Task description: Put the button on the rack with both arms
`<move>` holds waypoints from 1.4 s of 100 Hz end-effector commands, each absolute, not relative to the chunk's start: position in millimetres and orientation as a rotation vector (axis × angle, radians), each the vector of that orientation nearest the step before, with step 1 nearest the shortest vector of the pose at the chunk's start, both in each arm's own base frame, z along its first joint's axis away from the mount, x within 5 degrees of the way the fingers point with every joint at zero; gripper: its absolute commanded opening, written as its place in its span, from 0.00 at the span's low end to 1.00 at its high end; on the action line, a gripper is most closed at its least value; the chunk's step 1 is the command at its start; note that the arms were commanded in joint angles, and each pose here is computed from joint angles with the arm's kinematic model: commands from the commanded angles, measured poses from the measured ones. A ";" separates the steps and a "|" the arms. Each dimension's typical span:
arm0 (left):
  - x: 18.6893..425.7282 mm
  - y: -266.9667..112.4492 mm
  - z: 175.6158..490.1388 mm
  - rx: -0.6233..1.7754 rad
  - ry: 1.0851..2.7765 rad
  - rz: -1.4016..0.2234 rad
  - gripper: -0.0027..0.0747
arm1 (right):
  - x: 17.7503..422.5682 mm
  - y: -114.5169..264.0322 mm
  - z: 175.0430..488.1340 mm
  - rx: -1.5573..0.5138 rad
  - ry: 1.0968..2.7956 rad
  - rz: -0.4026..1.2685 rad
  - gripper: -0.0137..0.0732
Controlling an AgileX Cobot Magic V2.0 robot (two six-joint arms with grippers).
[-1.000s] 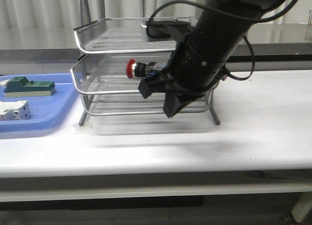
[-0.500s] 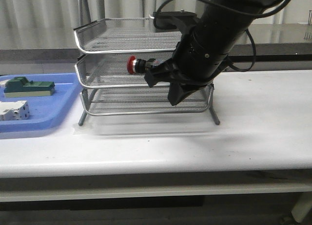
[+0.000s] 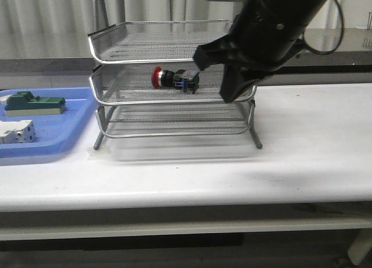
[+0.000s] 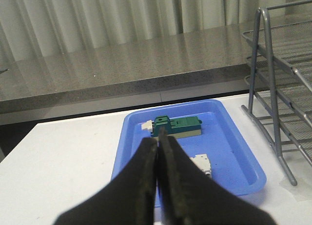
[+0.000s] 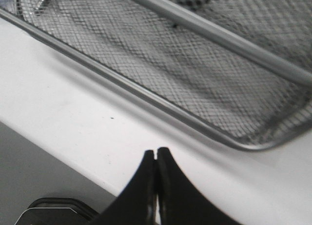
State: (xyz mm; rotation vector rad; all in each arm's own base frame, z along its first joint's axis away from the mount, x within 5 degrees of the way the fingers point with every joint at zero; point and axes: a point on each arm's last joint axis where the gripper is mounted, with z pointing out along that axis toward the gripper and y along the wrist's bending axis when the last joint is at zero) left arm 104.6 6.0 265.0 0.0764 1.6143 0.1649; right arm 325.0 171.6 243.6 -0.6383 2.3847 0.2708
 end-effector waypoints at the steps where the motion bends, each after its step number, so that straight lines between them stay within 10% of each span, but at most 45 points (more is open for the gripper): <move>1: 105.3 7.4 281.4 0.047 1.511 0.168 0.04 | 317.8 148.7 277.9 -0.539 2.282 0.271 0.09; 51: 105.3 7.4 281.4 0.047 1.511 0.168 0.04 | 240.4 38.0 339.6 -0.159 2.018 0.141 0.09; 140: 105.3 7.4 281.4 0.047 1.511 0.168 0.04 | 111.3 15.7 337.5 -0.106 1.651 0.124 0.09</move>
